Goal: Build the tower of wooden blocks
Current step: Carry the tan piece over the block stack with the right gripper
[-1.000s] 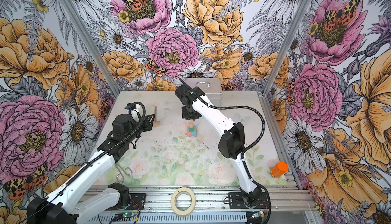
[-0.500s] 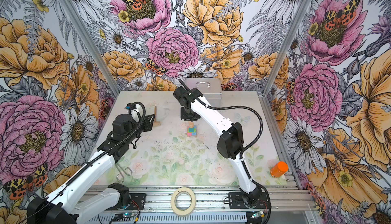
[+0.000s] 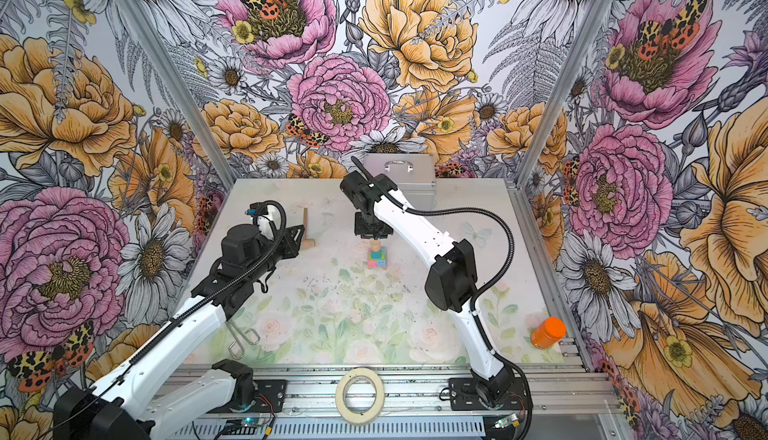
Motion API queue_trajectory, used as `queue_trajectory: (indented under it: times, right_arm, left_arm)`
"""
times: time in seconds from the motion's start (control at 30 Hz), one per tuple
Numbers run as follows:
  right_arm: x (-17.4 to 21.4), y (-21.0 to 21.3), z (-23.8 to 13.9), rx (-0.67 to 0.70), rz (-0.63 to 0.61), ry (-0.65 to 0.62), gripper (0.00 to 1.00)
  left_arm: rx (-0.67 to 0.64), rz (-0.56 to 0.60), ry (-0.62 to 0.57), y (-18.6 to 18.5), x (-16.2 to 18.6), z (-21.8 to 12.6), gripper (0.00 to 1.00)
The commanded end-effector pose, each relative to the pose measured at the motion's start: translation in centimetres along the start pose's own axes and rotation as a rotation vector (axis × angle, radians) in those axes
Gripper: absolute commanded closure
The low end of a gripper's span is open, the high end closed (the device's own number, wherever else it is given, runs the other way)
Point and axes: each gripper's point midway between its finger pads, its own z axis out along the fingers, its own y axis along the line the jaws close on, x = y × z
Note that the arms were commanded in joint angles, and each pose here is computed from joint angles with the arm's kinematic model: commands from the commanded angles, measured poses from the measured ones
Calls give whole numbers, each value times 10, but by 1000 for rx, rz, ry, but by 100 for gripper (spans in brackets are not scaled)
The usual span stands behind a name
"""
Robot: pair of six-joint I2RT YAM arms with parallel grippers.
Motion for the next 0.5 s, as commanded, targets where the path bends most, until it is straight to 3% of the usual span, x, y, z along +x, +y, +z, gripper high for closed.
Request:
queue_trajectory:
  times: [0.0, 0.47]
  right_arm:
    - [5, 2, 8, 12, 10, 22, 100]
    - [9, 1, 15, 21, 17, 43, 100]
  left_arm:
    - [-9, 21, -11, 4, -1, -3, 73]
    - [-7, 20, -3, 4, 2, -1, 72]
